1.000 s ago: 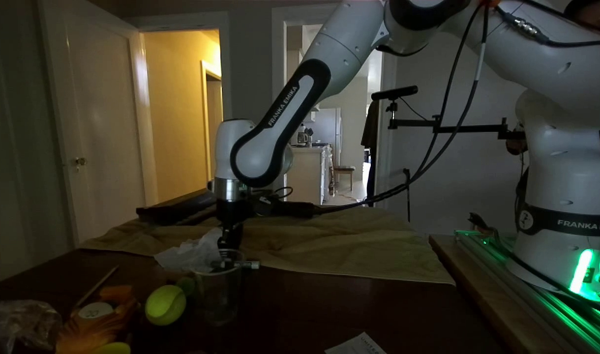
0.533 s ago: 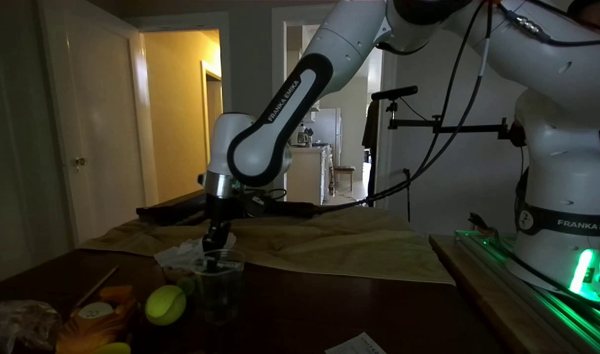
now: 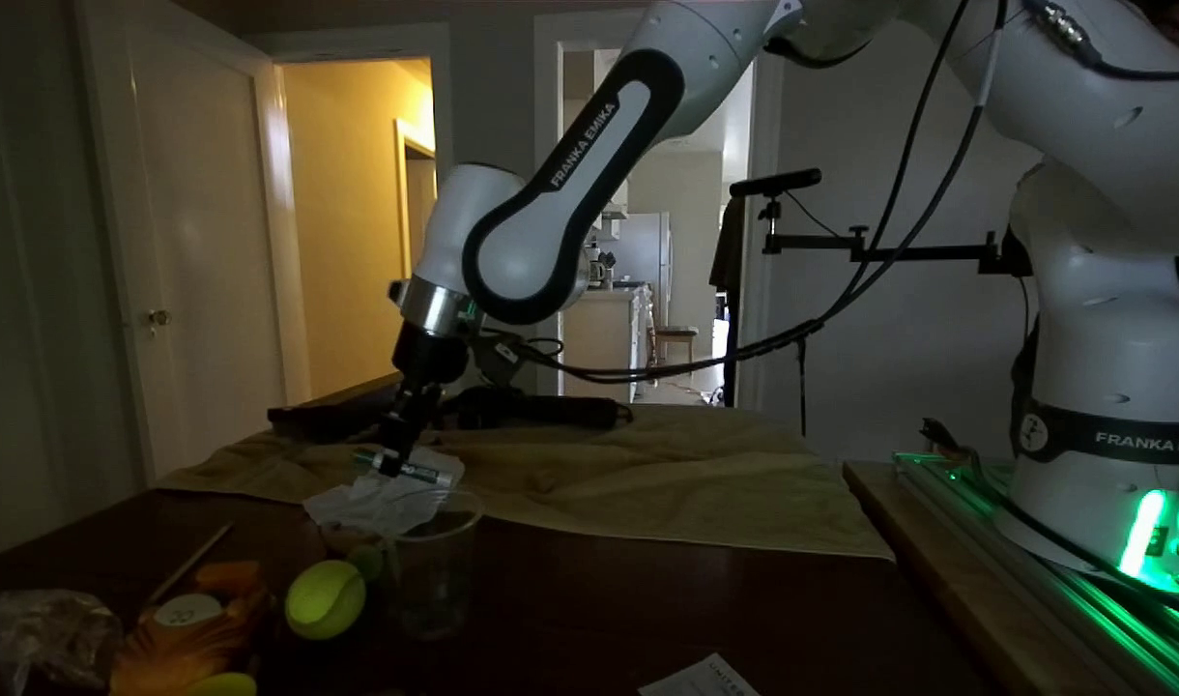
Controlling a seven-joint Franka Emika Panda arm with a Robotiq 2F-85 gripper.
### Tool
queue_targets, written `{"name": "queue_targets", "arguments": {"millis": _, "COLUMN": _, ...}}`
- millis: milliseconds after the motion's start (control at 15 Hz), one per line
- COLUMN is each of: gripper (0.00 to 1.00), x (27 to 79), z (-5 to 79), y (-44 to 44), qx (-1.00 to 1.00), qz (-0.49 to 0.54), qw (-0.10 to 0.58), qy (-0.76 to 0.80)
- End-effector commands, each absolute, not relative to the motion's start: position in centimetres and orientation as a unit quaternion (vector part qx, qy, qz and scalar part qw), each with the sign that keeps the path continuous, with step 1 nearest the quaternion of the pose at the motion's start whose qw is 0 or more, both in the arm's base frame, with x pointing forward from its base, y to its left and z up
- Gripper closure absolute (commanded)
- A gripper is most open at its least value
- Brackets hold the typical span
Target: Put the marker inside the clear cup
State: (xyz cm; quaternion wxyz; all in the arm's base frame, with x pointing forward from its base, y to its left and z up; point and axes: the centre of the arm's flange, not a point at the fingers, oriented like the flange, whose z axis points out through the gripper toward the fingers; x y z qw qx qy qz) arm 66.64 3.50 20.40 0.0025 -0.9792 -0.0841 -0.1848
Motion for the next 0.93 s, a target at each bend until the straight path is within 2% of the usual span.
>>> {"name": "queue_targets", "arguments": {"millis": 0, "gripper": 0.95, "x": 63.8, "z": 24.8, "y": 4.2, "qx": -0.971, "qz": -0.229, "qw": -0.001, "qy": -0.068}}
{"name": "queue_targets", "arguments": {"millis": 133, "gripper": 0.95, "x": 63.4, "z": 26.6, "y": 3.6, "qx": -0.968, "qz": -0.244, "qw": 0.009, "qy": -0.058}}
{"name": "queue_targets", "arguments": {"millis": 200, "gripper": 0.81, "x": 65.7, "z": 24.5, "y": 3.8, "qx": -0.970, "qz": -0.233, "qw": 0.003, "qy": -0.074}}
{"name": "queue_targets", "arguments": {"millis": 333, "gripper": 0.81, "x": 65.2, "z": 25.8, "y": 3.7, "qx": -0.969, "qz": -0.239, "qw": 0.003, "qy": -0.071}}
{"name": "queue_targets", "arguments": {"millis": 400, "gripper": 0.95, "x": 64.9, "z": 26.1, "y": 3.7, "qx": -0.969, "qz": -0.239, "qw": 0.003, "qy": -0.070}}
{"name": "queue_targets", "arguments": {"millis": 867, "gripper": 0.95, "x": 64.0, "z": 26.9, "y": 8.9, "qx": -0.947, "qz": -0.280, "qw": -0.111, "qy": -0.116}}
